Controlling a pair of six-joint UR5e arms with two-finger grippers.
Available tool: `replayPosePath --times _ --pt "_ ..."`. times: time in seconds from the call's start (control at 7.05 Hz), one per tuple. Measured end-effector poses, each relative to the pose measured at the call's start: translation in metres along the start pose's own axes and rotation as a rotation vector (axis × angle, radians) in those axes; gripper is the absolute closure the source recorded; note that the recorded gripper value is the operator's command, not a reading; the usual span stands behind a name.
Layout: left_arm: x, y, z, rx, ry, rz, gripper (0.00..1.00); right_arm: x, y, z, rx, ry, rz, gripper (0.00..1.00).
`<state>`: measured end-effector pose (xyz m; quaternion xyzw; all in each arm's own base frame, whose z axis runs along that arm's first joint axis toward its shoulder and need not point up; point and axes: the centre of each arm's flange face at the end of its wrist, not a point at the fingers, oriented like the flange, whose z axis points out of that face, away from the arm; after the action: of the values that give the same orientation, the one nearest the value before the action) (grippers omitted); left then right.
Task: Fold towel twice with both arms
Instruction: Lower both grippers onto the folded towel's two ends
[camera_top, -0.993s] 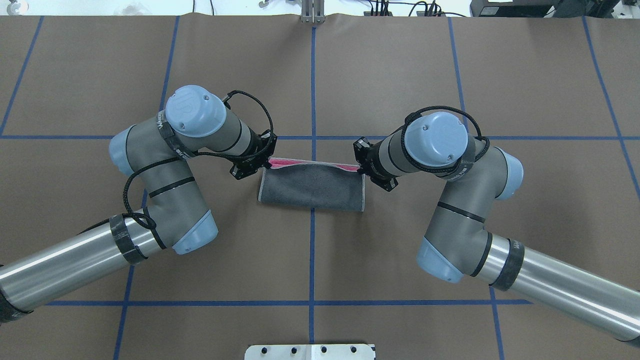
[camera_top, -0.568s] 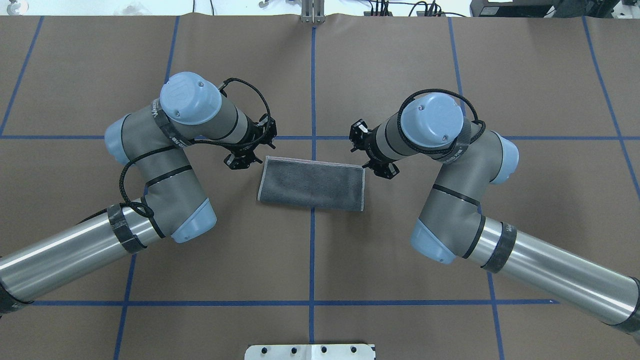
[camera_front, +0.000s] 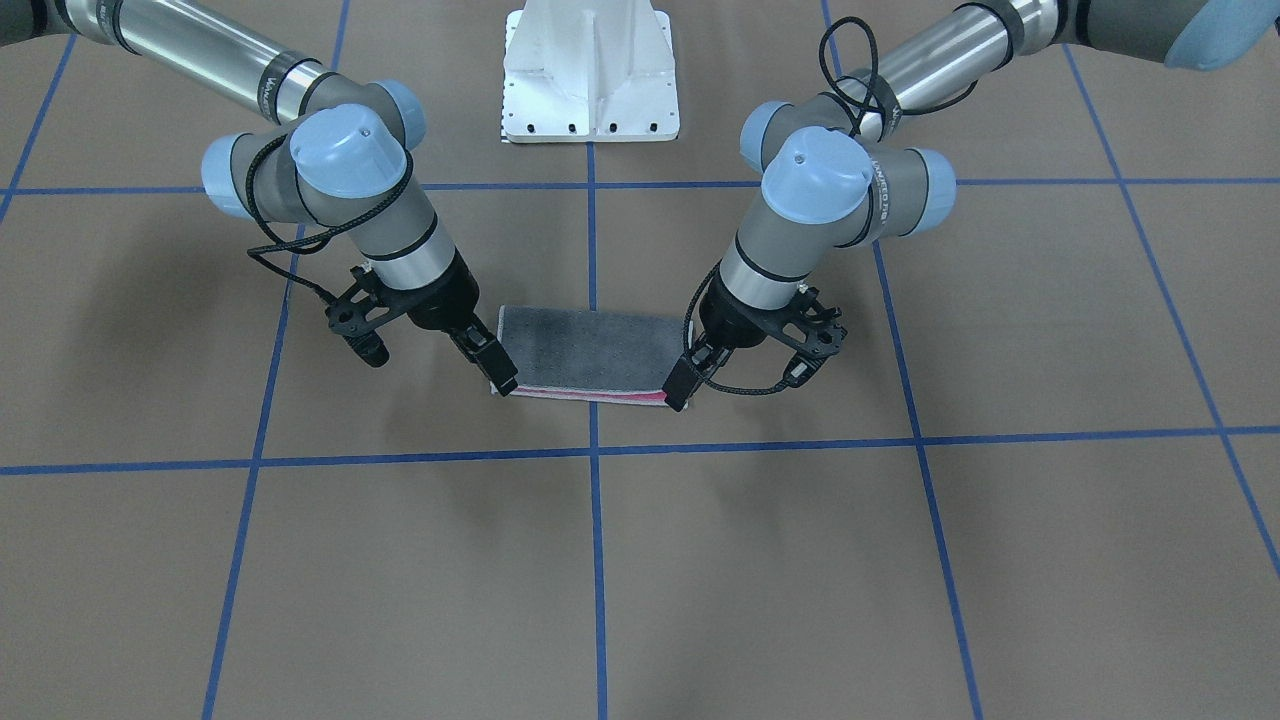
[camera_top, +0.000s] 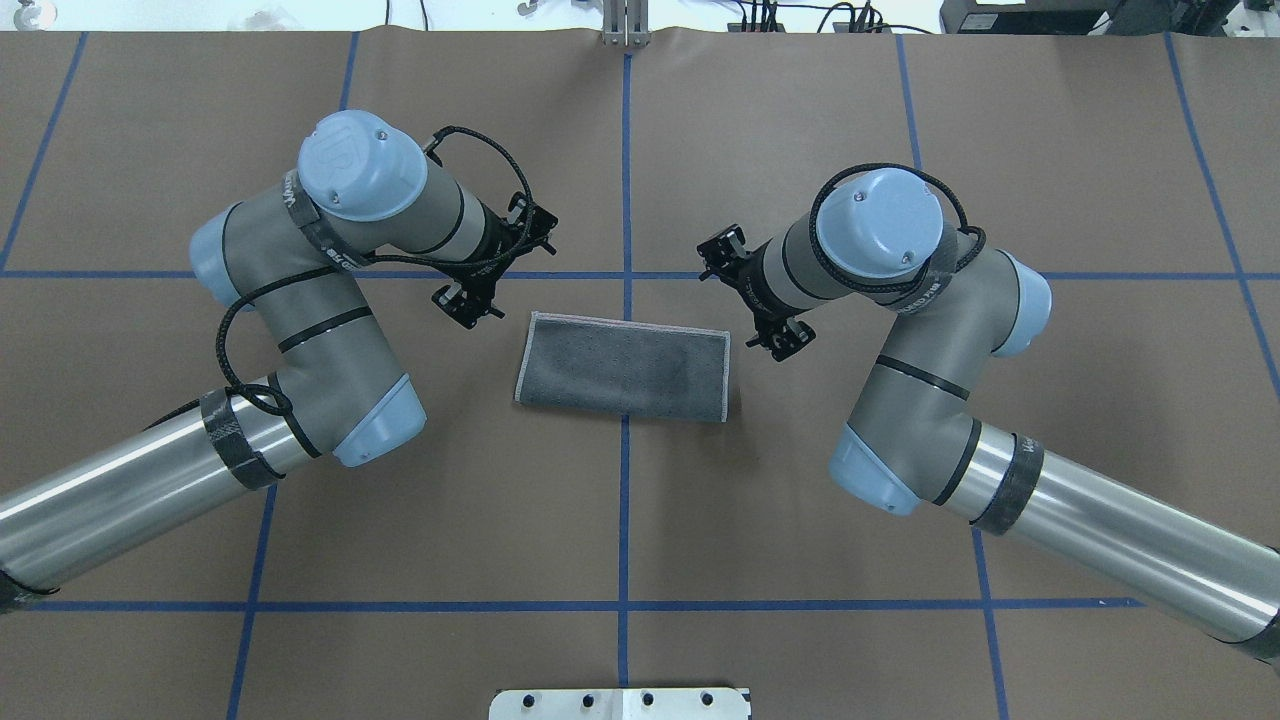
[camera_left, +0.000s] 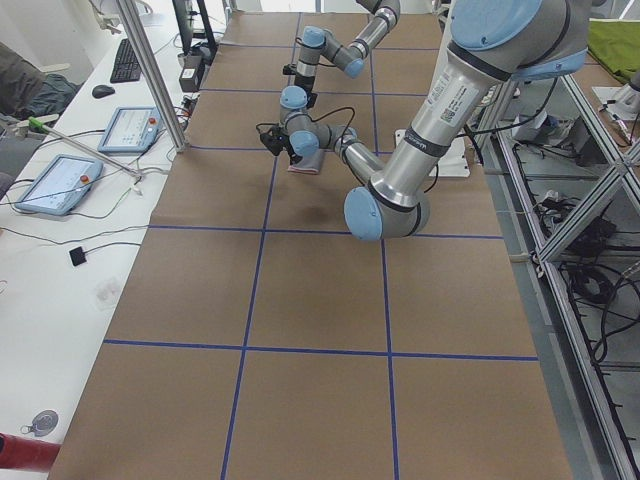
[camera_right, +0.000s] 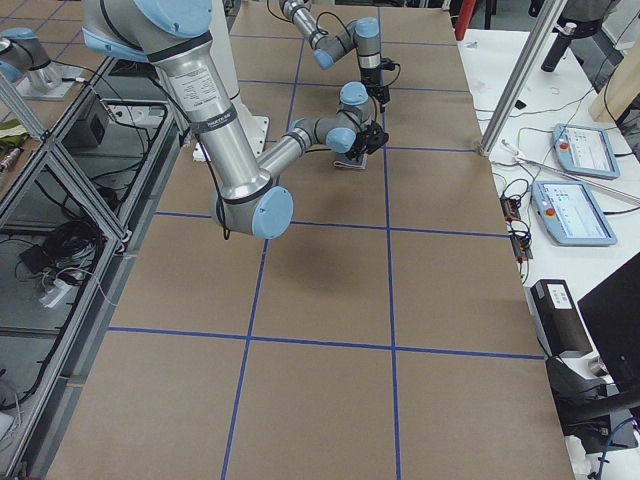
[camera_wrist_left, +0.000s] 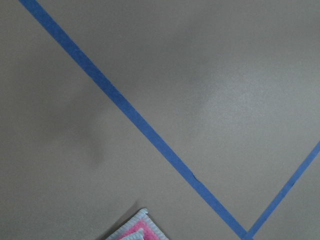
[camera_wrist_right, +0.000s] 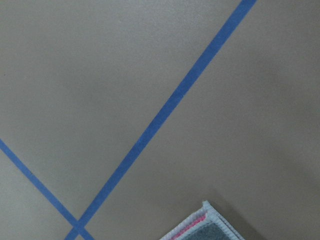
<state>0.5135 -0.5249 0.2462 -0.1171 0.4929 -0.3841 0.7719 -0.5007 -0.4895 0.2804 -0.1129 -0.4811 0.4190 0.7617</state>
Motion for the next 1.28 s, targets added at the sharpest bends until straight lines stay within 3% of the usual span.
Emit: replayPosePath --times 0.43,0.85,1.28 --pt "-0.012 0.034 0.004 -0.037 -0.007 -0.028 0.00 0.002 0.008 -0.007 -0.010 -0.011 -0.006 0.00" --pt "-0.020 0.035 0.003 -0.038 -0.017 -0.032 0.01 0.025 0.043 0.004 -0.022 -0.001 -0.035 0.00" --pt "-0.054 0.053 0.031 -0.049 -0.081 -0.032 0.09 0.027 0.047 -0.002 -0.042 0.004 -0.040 0.00"
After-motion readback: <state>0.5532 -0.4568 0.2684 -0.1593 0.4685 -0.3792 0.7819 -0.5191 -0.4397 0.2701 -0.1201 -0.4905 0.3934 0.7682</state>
